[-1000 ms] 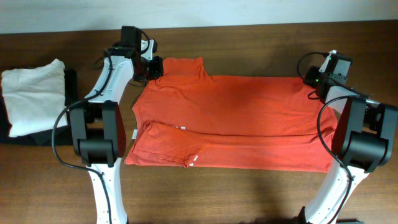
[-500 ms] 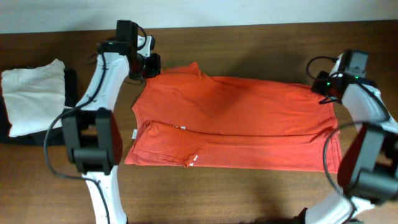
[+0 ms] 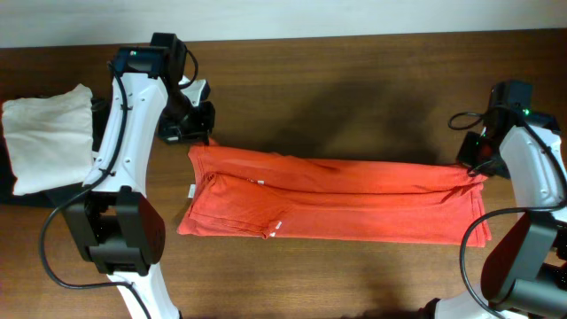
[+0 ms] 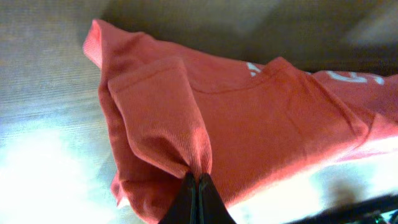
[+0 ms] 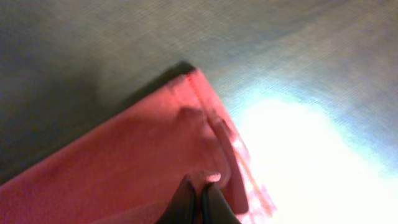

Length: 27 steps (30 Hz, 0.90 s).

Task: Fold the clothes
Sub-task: 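Fold the top edge down toward the hem with both grippers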

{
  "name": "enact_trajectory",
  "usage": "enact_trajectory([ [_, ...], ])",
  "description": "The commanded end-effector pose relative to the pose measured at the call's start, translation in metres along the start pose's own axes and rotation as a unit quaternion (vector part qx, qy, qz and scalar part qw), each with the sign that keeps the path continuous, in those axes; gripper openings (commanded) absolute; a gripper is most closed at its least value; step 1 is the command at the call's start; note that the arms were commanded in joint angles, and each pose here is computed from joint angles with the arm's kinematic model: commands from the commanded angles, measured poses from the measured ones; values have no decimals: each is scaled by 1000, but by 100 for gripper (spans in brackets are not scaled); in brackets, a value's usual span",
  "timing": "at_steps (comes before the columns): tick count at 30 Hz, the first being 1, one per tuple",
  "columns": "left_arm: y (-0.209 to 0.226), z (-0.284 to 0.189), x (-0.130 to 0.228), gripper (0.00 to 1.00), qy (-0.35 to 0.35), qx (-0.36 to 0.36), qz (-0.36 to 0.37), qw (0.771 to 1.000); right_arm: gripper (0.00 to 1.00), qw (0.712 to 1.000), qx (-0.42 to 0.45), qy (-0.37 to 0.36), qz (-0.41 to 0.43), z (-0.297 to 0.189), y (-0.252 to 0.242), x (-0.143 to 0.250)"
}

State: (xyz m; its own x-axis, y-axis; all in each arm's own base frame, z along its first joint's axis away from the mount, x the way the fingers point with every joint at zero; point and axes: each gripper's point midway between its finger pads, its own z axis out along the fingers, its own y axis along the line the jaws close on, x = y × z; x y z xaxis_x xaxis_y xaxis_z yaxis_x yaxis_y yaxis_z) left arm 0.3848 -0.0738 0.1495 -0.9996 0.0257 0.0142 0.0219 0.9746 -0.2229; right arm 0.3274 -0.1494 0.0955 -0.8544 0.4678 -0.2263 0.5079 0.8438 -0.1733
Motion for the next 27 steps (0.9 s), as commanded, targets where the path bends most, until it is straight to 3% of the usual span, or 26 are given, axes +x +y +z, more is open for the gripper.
enact_trajectory([
  [1, 7, -1, 8, 0, 14, -20, 7, 1000, 4, 997, 75, -8, 1, -8, -29, 1],
  [10, 11, 18, 40, 0, 85, -16, -9, 996, 4, 992, 117, 5, 44, -7, -59, 7],
  [19, 5, 56, 78, 0, 163, -18, -3, 986, 4, 993, 76, 23, 90, 1, -69, 11],
  [27, 8, 70, 78, 0, 160, -21, -1, 987, 7, 992, 75, 66, 79, 2, -67, 31],
])
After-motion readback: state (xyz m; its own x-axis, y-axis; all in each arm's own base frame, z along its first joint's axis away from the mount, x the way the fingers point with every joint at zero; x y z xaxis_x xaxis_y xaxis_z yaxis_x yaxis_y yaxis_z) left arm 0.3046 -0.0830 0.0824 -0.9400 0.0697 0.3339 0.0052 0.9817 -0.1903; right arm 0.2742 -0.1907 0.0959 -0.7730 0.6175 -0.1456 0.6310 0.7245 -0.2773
